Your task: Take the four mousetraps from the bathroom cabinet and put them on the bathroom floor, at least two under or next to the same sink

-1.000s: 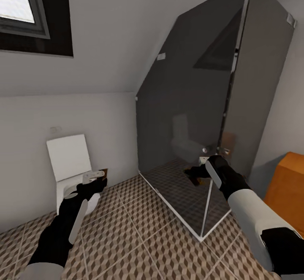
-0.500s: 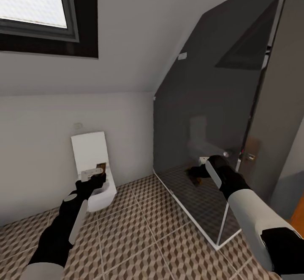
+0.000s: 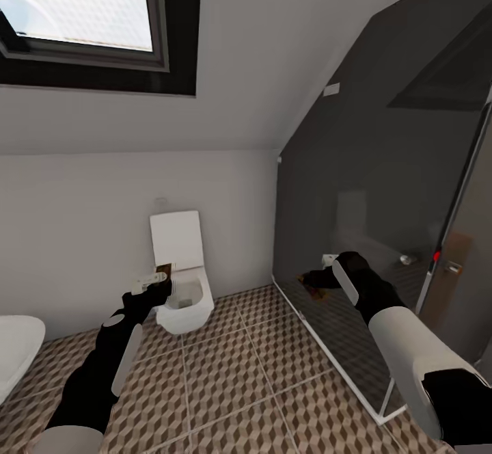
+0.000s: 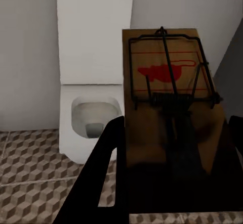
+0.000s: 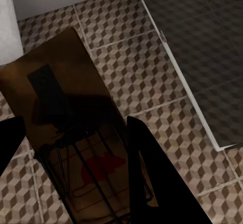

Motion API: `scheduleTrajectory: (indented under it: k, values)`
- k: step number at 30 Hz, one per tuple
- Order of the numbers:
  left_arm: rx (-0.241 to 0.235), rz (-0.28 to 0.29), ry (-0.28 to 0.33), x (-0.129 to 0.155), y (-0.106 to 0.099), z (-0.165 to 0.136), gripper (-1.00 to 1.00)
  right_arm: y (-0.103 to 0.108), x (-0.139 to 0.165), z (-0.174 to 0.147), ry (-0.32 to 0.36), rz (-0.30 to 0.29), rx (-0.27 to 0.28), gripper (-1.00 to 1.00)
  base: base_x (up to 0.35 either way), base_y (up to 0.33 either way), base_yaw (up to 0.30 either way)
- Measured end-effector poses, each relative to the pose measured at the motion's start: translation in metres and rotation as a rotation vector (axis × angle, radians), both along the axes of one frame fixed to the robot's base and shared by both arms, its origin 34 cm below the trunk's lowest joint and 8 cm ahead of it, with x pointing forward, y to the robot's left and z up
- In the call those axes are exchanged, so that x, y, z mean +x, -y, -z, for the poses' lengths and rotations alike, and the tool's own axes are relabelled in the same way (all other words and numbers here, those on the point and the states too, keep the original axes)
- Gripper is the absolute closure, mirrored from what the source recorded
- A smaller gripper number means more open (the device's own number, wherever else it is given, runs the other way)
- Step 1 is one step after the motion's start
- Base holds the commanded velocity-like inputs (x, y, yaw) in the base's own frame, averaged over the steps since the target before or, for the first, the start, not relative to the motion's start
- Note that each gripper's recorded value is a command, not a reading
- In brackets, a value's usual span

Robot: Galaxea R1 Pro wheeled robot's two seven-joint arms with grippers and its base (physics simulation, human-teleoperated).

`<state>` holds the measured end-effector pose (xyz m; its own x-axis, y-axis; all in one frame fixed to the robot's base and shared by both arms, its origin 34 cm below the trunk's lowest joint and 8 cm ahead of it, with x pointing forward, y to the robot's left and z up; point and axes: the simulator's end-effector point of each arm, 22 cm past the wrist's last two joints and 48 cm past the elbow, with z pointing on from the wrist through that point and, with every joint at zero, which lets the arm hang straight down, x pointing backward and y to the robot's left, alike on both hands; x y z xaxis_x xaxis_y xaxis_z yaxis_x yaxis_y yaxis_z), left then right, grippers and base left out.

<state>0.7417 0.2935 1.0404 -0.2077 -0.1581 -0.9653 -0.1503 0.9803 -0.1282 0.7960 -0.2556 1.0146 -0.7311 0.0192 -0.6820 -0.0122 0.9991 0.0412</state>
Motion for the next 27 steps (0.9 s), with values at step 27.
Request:
scheduleTrajectory:
  k: [27]
  values:
    - [-0.011, 0.005, -0.104, -0.003, 0.003, 0.048, 1.0, 0.009, 0.0, 0.0, 0.003, 0.006, -0.051, 1.0, 0.131, 0.0, 0.122]
